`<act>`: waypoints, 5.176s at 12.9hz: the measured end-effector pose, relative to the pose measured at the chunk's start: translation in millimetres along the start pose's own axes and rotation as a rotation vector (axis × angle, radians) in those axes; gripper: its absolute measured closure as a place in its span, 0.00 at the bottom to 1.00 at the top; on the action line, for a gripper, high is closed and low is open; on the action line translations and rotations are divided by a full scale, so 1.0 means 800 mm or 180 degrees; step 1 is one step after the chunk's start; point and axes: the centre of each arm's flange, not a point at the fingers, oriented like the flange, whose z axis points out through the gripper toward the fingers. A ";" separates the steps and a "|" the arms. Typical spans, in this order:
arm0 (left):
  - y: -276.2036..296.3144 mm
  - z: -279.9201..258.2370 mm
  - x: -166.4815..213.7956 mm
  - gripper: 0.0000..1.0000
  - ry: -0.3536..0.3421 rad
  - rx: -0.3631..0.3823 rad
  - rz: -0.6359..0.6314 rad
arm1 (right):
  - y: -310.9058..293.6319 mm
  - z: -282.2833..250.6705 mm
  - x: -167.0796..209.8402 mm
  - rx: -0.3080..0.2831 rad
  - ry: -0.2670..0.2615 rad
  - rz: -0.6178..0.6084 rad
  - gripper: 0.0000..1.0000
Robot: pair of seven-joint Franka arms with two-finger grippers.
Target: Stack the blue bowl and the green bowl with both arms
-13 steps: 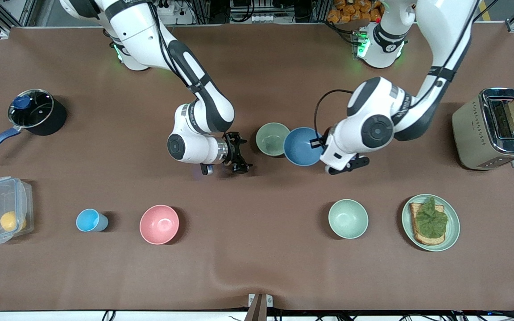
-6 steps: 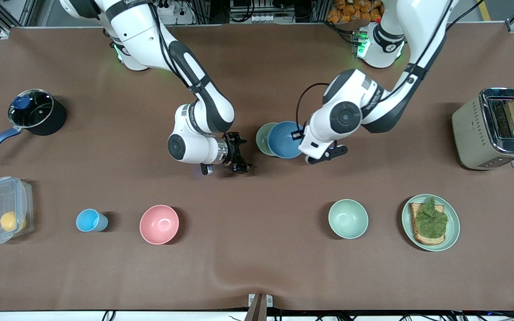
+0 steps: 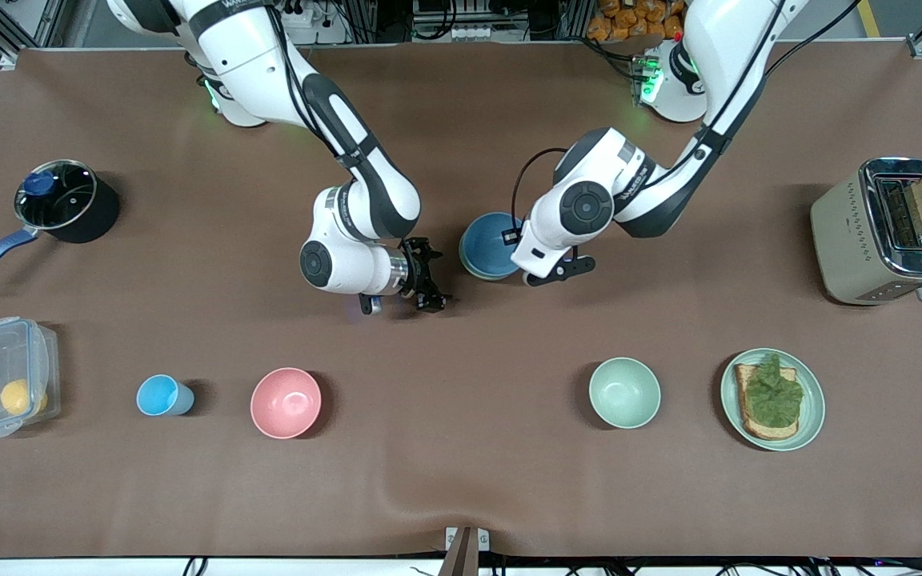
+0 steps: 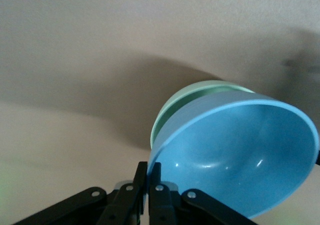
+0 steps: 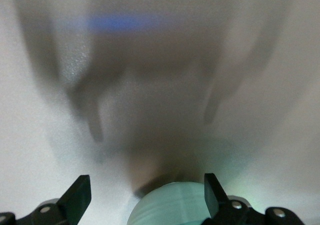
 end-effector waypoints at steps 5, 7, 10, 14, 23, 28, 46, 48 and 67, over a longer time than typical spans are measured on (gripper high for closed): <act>0.007 0.025 -0.003 0.95 -0.0019 -0.0030 0.0023 | 0.000 0.000 0.000 0.0004 0.0001 0.0000 0.00; 0.007 0.029 -0.003 0.95 -0.0033 -0.0027 0.0023 | 0.000 0.000 0.000 0.0004 0.0001 0.0000 0.00; 0.006 0.037 -0.001 0.95 -0.0044 -0.0032 0.0016 | 0.000 0.000 0.000 0.0004 0.0001 0.0000 0.00; 0.005 0.039 -0.001 0.95 -0.0049 -0.0029 0.0012 | 0.000 0.000 0.000 0.0004 0.0001 0.0000 0.00; -0.001 0.053 0.008 0.92 -0.0101 -0.0013 -0.0038 | -0.001 -0.001 0.000 0.0008 0.0000 -0.0003 0.00; 0.001 0.041 0.017 0.51 -0.0062 -0.0074 -0.0069 | -0.001 -0.001 0.000 0.0008 0.0000 -0.0003 0.00; -0.150 -0.385 -0.004 0.00 0.1147 -0.0080 -0.0421 | 0.000 -0.164 0.092 -0.0830 0.0427 -0.0457 0.00; -0.186 -0.412 0.016 0.00 0.1160 -0.0063 -0.0320 | 0.000 -0.190 0.114 -0.0882 0.0416 -0.0564 0.00; -0.349 -0.496 0.062 0.00 0.1138 0.0209 0.0456 | 0.100 -0.585 0.292 -0.1007 0.1007 -0.3077 0.00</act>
